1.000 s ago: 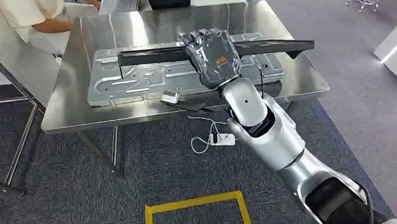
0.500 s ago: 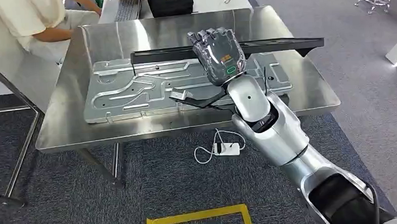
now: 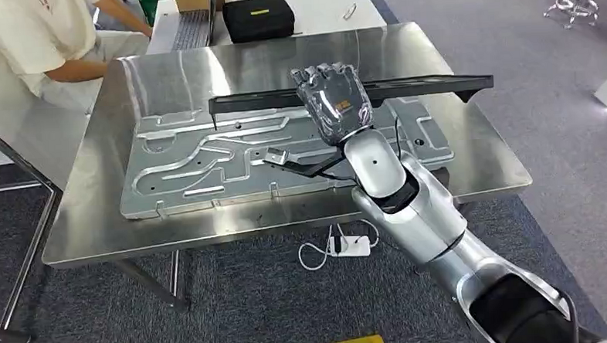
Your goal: Take the parts from the cabinet and place them on the table.
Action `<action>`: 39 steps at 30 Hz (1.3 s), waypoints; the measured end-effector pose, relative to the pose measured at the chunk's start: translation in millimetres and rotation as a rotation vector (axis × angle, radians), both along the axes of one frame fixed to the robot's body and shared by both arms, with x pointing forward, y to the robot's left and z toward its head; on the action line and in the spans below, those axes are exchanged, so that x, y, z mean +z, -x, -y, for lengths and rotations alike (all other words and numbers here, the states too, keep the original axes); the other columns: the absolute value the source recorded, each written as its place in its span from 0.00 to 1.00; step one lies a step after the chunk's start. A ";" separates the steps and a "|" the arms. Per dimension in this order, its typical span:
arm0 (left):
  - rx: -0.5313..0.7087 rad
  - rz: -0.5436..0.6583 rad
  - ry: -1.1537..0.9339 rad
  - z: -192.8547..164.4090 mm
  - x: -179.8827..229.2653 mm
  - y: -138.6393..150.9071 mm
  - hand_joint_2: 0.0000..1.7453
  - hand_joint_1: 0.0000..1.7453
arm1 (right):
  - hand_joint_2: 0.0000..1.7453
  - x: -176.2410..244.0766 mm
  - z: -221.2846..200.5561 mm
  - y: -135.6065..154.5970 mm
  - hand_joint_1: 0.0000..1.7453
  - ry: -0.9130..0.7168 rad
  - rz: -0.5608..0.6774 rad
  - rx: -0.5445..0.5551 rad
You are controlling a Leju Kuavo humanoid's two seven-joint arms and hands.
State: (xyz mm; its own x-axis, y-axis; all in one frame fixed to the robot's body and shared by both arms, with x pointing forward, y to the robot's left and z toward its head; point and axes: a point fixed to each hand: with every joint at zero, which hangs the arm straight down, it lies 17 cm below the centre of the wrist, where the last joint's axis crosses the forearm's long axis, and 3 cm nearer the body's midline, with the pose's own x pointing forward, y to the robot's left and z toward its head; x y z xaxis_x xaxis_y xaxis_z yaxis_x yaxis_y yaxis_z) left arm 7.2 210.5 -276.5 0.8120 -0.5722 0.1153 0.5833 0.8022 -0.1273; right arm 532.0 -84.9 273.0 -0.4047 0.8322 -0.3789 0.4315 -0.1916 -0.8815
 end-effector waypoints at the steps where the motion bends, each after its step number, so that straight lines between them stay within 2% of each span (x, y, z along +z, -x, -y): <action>1: 0.000 0.000 0.000 0.0 0.0 0.0 1.00 0.00 | 1.00 0.0 0.0 0.0 1.00 0.000 0.000 0.000; 9: 0.005 0.006 0.001 0.4 0.2 -4.5 1.00 0.00 | 1.00 -0.2 1.4 -1.2 1.00 0.000 -0.001 -0.005; 11: 0.009 0.008 -0.004 -0.6 -0.1 -4.9 1.00 0.00 | 1.00 -25.5 5.5 1.5 1.00 0.007 -0.047 -0.017; 17: 0.010 -0.007 -0.025 -4.3 -1.0 -2.7 1.00 0.00 | 1.00 -48.8 13.9 3.4 1.00 0.002 -0.086 -0.045; 23: 0.011 -0.002 -0.023 -4.2 -0.6 -8.1 1.00 0.00 | 1.00 -50.1 20.3 0.3 1.00 -0.016 -0.090 -0.062; 29: 0.002 -0.010 -0.023 -4.6 -0.6 -4.8 1.00 0.00 | 1.00 -80.3 26.6 -1.8 1.00 -0.042 -0.159 -0.094; 30: 0.002 -0.012 -0.026 -6.5 -0.9 -3.6 1.00 0.00 | 0.00 -87.7 26.4 -1.4 0.00 -0.048 -0.175 -0.097; 39: 0.004 -0.038 -0.020 -5.6 0.2 -1.7 1.00 0.00 | 0.00 -149.4 11.1 16.0 0.00 -0.068 -0.321 -0.093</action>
State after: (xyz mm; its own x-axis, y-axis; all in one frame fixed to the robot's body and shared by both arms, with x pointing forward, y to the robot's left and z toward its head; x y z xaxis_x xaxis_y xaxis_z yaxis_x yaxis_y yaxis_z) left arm 9.0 216.1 -276.3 0.8181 -0.5705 0.0732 0.5749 0.8073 -0.1333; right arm 516.0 -96.0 123.6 -0.4158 0.8900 -0.1871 0.1135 -0.1533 -0.9816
